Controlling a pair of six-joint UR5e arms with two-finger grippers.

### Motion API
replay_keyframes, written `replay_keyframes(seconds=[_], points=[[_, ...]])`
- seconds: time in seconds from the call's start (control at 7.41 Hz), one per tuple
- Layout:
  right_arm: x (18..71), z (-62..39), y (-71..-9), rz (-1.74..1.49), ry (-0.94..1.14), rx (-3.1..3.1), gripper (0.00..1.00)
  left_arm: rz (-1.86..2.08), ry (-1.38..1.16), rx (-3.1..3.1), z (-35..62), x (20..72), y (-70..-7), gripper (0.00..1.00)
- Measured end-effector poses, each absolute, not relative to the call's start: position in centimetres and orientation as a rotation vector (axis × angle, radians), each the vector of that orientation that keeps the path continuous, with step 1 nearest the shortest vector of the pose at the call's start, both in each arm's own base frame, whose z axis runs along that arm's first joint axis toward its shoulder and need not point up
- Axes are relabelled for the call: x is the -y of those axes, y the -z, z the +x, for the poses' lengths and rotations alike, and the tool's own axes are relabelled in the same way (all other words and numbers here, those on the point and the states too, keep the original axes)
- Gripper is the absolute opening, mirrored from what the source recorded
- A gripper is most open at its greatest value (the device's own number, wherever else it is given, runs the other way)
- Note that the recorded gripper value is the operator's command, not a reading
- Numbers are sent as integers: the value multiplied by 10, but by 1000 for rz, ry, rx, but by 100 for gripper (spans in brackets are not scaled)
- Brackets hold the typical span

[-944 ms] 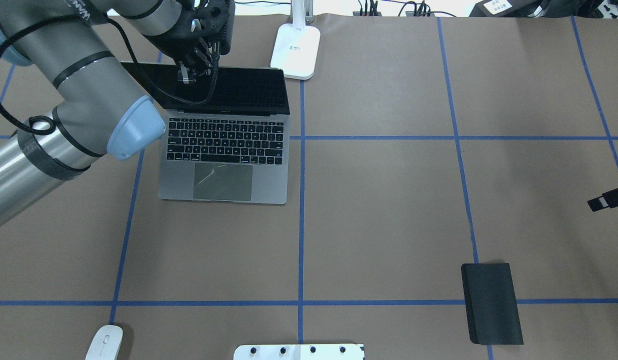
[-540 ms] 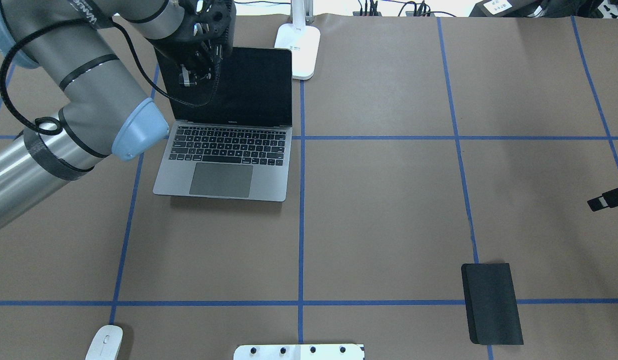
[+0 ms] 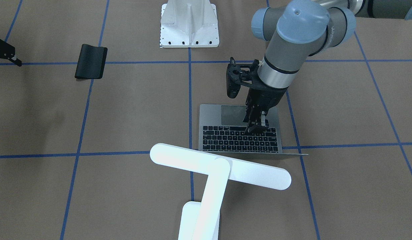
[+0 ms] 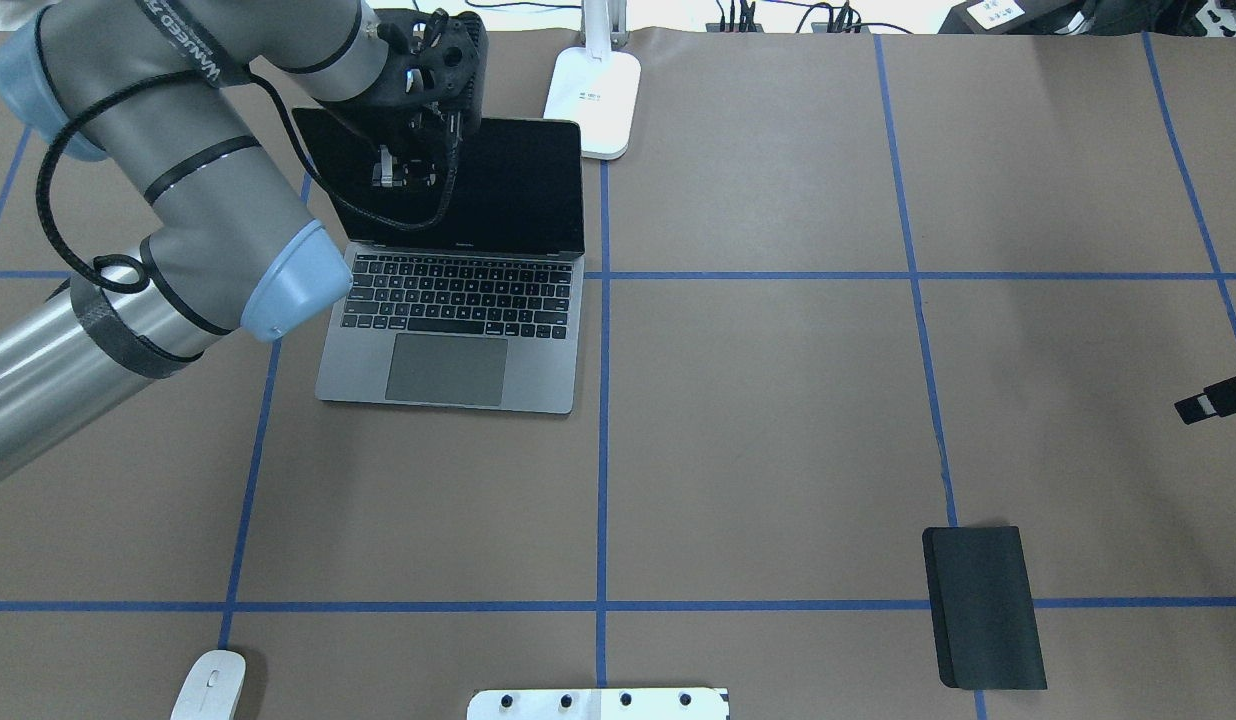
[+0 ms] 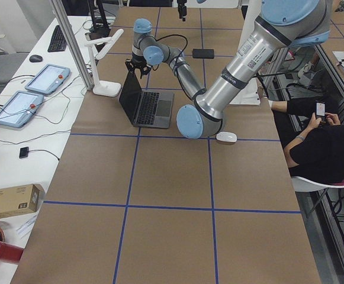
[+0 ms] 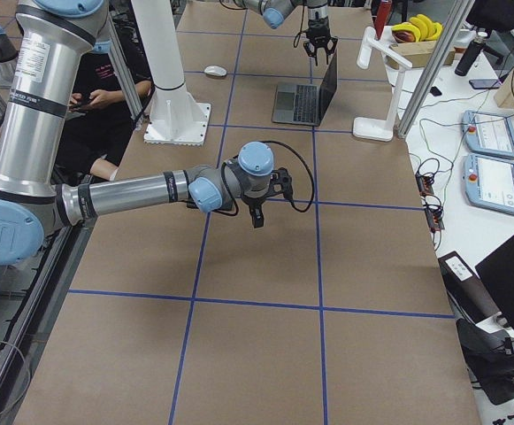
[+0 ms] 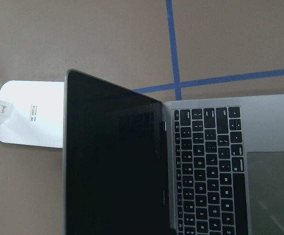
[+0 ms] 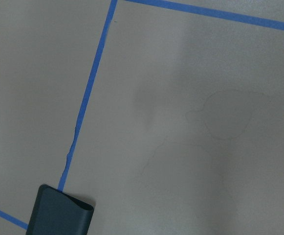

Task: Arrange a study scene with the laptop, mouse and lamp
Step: 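Push the laptop lid open with the left gripper, then withdraw the left gripper while the right gripper lowers onto the black mouse pad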

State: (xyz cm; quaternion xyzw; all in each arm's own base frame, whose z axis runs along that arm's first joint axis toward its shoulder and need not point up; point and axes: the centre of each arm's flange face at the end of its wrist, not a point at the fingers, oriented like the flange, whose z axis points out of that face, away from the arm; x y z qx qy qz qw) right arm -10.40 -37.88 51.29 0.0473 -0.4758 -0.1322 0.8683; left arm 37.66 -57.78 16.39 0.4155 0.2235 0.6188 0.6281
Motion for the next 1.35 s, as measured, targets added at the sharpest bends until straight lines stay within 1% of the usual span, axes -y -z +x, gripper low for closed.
replay_keyframes(seconds=[0.13,0.27,0.4,0.67,0.94,1.21,1.35], points=[[377,-115,-511,69,267,999,100,946,-1412,-517,370,572,-172,84],[376,-136,-506,20,245,1003,100,920,-1381,-530,357,561,-188,94],[376,-154,-499,-15,229,1009,100,863,-1312,-555,340,545,-210,99],[370,-171,-496,-58,234,1022,100,693,-1048,-662,303,501,-255,99],[358,-191,-497,-129,264,1043,100,491,-675,-812,284,455,-270,100],[339,-226,-496,-194,268,1043,100,289,-369,-887,304,410,-276,100],[329,-239,-501,-205,259,1058,100,233,-291,-883,319,387,-282,100]])
